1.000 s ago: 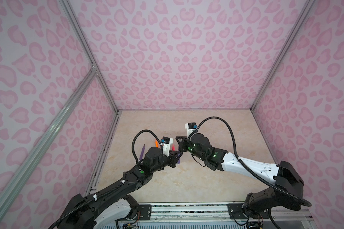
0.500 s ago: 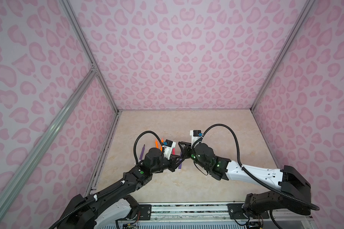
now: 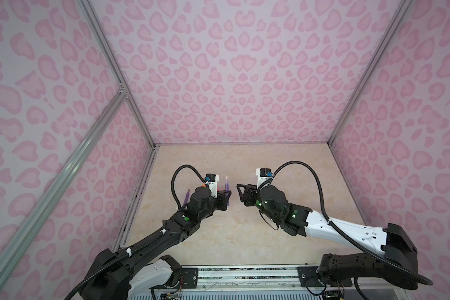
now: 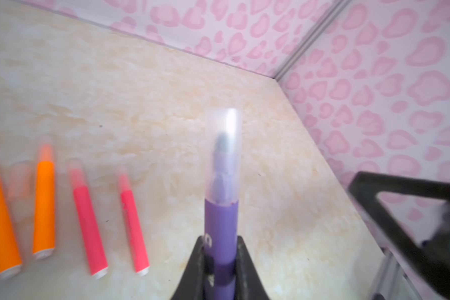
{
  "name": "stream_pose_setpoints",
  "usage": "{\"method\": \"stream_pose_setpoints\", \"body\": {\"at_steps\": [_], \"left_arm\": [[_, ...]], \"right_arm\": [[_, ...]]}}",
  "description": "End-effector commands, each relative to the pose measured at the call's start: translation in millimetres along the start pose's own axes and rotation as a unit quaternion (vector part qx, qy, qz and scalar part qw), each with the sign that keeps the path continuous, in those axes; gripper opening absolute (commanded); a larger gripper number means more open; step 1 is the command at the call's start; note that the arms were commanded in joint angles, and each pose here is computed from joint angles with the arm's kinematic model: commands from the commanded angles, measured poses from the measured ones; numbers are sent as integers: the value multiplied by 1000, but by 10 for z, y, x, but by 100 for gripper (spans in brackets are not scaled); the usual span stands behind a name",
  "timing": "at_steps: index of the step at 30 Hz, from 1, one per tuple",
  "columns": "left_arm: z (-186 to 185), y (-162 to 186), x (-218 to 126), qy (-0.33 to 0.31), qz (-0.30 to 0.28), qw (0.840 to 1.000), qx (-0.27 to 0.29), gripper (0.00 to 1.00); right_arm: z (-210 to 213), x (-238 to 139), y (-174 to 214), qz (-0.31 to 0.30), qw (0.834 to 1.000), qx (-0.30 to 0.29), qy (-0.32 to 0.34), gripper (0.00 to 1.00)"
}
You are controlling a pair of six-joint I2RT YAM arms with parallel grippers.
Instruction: Insert the pens into the pen caps
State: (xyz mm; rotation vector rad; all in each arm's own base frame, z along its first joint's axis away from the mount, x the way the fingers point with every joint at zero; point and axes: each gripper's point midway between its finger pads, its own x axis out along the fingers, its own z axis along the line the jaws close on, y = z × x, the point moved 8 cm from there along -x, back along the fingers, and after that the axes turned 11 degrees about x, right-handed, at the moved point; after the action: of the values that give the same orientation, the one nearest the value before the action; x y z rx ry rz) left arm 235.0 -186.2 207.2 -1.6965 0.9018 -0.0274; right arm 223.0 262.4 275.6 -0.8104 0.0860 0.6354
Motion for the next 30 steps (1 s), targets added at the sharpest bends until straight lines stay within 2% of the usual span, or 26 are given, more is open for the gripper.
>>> {"method": "stream_pose_setpoints", "body": {"at_steps": [1,4,8,12,22,30], "left_arm": [[194,21,123,-108,22,994,-20,4],[177,77,354,-105,73,992,-16,3],[179,231,695,-104,155,982,-20,3],[144,379,1022,-76,219,973,-18,3],[218,561,1311,-94,296,950,-6,3],[211,674,1424,-80,333,939,-14,3]], "right_arm": [[-274,-80,-162,-40,997,-6,62,79],[-519,-165,-239,-77,993,8,83,80],[-763,-208,-193,-84,990,-7,114,80],[-917,-165,-206,-89,988,-7,125,80],[-832,260,-47,-11,993,-14,120,78],[-749,155,-57,-28,993,-19,115,78]]}}
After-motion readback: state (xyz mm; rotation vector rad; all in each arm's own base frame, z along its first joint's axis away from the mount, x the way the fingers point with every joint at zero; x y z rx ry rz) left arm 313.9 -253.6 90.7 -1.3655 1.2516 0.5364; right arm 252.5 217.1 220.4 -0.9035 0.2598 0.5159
